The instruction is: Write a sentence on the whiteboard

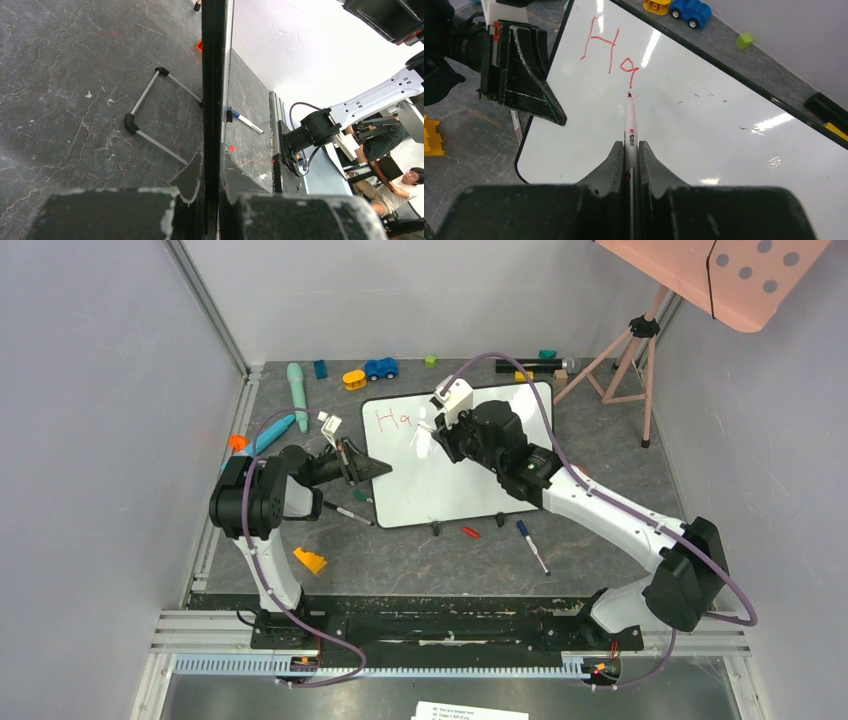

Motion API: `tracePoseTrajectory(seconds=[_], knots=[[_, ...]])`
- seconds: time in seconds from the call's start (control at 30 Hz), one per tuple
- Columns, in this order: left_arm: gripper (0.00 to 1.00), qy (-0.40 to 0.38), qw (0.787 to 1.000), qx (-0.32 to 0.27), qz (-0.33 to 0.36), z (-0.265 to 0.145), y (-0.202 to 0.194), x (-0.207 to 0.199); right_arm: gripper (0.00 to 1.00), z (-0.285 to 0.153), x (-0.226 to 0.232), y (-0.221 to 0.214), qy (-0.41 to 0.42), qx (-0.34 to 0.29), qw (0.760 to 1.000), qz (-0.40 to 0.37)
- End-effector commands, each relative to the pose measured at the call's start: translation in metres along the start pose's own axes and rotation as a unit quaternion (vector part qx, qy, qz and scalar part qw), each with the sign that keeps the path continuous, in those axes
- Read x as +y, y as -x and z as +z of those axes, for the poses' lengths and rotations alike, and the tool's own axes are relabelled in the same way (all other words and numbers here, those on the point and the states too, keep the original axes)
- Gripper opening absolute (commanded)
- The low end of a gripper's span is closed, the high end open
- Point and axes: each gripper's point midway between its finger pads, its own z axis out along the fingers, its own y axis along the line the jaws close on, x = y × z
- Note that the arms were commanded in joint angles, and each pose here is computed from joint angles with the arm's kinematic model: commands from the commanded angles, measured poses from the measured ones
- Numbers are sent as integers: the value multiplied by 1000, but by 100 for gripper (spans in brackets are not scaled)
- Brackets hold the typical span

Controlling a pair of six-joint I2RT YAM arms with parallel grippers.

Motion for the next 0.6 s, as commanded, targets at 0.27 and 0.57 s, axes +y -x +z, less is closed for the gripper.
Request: tracePoseTrajectory(seconds=[0.27,0.57], knots=[[2,-13,998,0,68,2,1,-4,0,14,-21,23,-58,-28,998,3],[2,-11,997,-2,70,1,1,-4,0,23,-19,28,-51,-29,998,-3]])
